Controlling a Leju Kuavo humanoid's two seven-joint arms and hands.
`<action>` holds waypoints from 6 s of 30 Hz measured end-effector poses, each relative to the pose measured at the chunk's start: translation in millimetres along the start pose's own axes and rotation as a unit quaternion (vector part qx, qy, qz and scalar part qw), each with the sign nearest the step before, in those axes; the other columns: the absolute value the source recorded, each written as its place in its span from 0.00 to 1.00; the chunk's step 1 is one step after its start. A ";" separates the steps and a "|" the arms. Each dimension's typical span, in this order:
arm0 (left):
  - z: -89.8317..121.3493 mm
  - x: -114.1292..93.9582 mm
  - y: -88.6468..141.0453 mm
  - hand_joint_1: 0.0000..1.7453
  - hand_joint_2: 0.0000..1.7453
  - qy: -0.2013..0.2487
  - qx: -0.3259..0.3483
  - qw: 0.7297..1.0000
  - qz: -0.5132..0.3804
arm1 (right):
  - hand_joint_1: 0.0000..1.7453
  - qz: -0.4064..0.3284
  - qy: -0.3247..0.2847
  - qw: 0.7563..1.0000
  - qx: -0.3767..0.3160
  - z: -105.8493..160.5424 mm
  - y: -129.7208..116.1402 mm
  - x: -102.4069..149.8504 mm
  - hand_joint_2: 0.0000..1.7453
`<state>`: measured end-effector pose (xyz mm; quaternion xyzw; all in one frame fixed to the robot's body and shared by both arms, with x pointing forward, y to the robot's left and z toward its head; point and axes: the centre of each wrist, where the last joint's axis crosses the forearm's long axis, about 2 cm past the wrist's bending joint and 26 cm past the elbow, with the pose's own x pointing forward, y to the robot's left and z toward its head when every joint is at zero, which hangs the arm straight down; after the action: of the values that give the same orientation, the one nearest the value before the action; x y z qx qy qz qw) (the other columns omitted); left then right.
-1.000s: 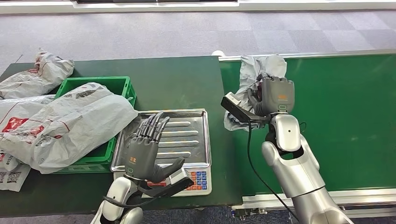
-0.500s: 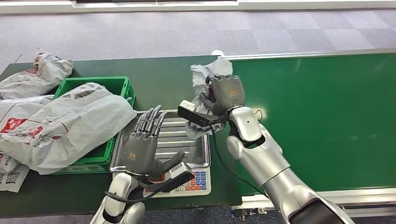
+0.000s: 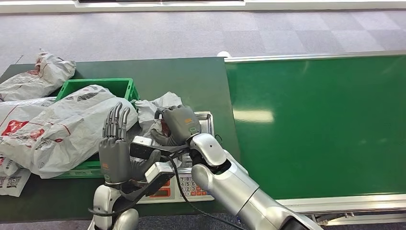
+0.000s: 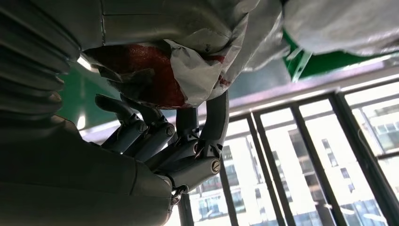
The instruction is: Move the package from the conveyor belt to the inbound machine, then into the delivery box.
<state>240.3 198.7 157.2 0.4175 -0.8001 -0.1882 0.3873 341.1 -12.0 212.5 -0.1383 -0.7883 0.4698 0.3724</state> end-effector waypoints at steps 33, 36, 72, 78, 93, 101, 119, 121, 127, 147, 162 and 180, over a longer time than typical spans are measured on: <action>7.5 2.9 21.8 0.00 0.00 0.002 0.060 0.998 -0.013 | 0.00 -0.029 0.079 0.996 -0.005 39.2 4.8 -34.6 1.00; 7.9 2.5 22.3 0.00 0.00 0.001 0.062 0.998 -0.013 | 0.00 -0.022 0.065 0.997 -0.038 36.0 -10.6 -38.2 1.00; -179.7 -71.5 -17.5 0.00 1.00 -0.125 -0.290 0.948 -0.044 | 0.00 0.136 0.106 0.976 -0.135 226.1 -82.8 -119.6 1.00; -203.7 -86.3 -14.0 0.00 1.00 -0.117 -0.347 0.928 -0.075 | 0.00 0.140 0.139 0.973 -0.122 275.3 -77.2 -115.1 1.00; -181.4 -140.9 -26.3 0.00 1.00 -0.052 -0.577 0.815 -0.025 | 0.00 0.143 0.212 0.957 -0.139 361.1 -68.7 -67.6 1.00; -175.3 -148.5 -25.5 0.00 1.00 -0.044 -0.607 0.793 -0.026 | 0.00 0.142 0.213 0.956 -0.141 361.4 -69.4 -66.9 1.00; -148.1 -157.7 -24.0 1.00 1.00 -0.080 -0.613 0.784 -0.054 | 0.00 0.138 0.208 0.955 -0.160 363.9 -73.2 -67.4 1.00; -147.8 -157.3 -22.2 1.00 1.00 -0.084 -0.612 0.784 -0.059 | 0.00 0.138 0.208 0.955 -0.161 363.8 -73.4 -67.3 1.00; -147.8 -155.6 -18.4 1.00 1.00 -0.092 -0.610 0.784 -0.064 | 0.00 0.141 0.202 0.955 -0.166 364.0 -73.6 -67.1 1.00; -147.7 -152.9 -15.7 1.00 1.00 -0.097 -0.594 0.797 -0.056 | 0.00 0.145 0.198 0.954 -0.170 364.2 -73.6 -66.9 1.00; -196.1 -112.3 -8.2 1.00 1.00 -0.148 -0.516 0.837 -0.106 | 0.00 0.159 0.203 0.951 -0.169 365.1 -73.6 -58.7 1.00; -280.5 -33.8 85.2 1.00 1.00 -0.245 -0.221 0.908 -0.258 | 0.00 0.152 0.193 0.952 -0.181 350.0 -68.7 -54.5 1.00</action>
<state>425.6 281.9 371.2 0.4536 -0.6723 -0.5499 0.1998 136.5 -301.8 147.2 -0.4098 -0.7430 0.3343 0.4102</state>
